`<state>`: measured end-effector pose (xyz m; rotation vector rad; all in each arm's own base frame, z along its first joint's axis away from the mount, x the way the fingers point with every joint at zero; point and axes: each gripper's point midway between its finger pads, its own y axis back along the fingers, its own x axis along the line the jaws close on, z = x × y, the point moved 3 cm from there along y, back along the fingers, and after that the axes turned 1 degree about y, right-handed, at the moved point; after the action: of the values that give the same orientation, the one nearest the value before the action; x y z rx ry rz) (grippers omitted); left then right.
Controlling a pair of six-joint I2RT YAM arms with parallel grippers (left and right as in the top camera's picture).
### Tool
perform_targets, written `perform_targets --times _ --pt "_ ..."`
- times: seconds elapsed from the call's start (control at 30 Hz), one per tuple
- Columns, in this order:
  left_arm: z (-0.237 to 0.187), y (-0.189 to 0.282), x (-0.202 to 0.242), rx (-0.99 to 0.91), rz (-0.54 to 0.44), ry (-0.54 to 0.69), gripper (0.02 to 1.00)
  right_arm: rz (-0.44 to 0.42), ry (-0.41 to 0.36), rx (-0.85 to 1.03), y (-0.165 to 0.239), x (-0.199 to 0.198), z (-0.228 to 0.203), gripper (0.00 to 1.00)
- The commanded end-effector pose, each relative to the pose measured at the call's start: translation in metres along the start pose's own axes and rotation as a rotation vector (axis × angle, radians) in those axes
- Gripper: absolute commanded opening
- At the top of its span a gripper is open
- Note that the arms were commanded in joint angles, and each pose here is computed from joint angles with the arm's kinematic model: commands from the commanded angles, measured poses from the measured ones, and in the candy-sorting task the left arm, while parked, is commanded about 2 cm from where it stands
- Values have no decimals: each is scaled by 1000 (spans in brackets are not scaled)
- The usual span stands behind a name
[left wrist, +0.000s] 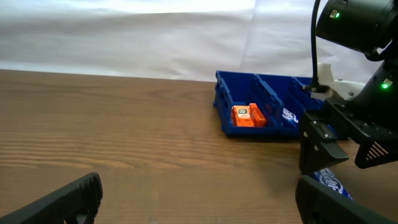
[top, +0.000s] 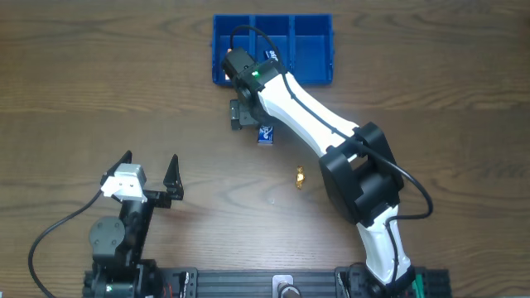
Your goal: Sort Candies Into Trays
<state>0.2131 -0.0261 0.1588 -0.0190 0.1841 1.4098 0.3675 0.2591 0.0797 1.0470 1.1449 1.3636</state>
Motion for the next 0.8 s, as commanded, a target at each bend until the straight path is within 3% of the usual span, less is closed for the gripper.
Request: perform_targets --times 0.03,0.33,0.7,0.8 --pt "-15 -1 1 48 -3 -8 996 -33 -20 50 -28 -4 -5 980" --pt "-15 -1 1 48 -3 -8 998 -43 -71 97 -54 -9 -8 934" --pt "-15 -1 1 48 -3 -8 998 -33 -83 107 -55 -12 -7 411" --pt "-15 -1 1 48 -3 -8 996 -37 -94 112 -55 -13 -8 347"
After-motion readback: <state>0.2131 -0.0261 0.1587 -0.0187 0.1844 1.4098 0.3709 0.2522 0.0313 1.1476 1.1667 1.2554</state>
